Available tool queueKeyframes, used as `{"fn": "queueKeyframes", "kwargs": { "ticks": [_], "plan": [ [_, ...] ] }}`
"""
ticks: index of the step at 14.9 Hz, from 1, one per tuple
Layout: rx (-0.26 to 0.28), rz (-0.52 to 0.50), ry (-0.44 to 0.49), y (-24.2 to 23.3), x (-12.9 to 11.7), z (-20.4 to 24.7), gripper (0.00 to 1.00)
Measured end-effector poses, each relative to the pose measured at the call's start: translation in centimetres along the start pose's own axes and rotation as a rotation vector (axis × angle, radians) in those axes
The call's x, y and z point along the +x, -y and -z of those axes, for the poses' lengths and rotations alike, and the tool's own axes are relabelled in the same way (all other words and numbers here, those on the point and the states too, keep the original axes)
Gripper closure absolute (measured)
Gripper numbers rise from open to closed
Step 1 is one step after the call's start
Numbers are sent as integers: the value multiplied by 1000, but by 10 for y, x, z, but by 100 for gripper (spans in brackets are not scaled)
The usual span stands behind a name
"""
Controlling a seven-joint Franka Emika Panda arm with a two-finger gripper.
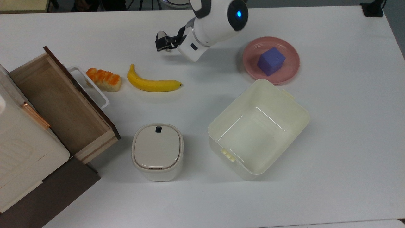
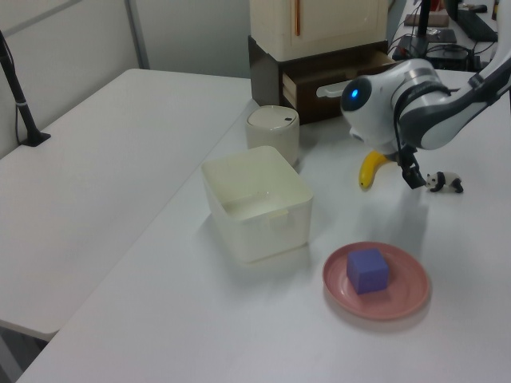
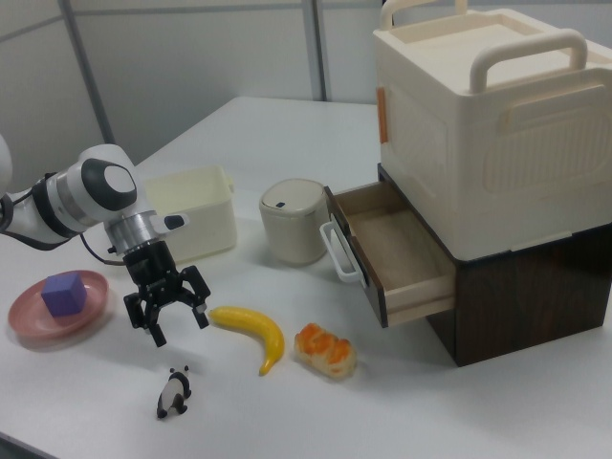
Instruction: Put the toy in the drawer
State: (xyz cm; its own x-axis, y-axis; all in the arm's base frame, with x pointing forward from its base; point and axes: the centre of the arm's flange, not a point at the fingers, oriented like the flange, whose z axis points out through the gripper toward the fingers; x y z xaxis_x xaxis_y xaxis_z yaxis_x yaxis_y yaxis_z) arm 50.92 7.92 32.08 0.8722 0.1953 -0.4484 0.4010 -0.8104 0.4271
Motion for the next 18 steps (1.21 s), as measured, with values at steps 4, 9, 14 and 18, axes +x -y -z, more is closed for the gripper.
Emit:
{"fn": "queueKeyframes", "kwargs": {
  "ticks": [4, 9, 14, 18],
  "plan": [
    [60, -44, -207, -12, -15, -8, 0],
    [66, -59, -241, 0, -19, -6, 0],
    [18, -42, -58, 33, -41, -13, 0],
    [18, -57, 163, 33, -69, -19, 0]
  ]
}}
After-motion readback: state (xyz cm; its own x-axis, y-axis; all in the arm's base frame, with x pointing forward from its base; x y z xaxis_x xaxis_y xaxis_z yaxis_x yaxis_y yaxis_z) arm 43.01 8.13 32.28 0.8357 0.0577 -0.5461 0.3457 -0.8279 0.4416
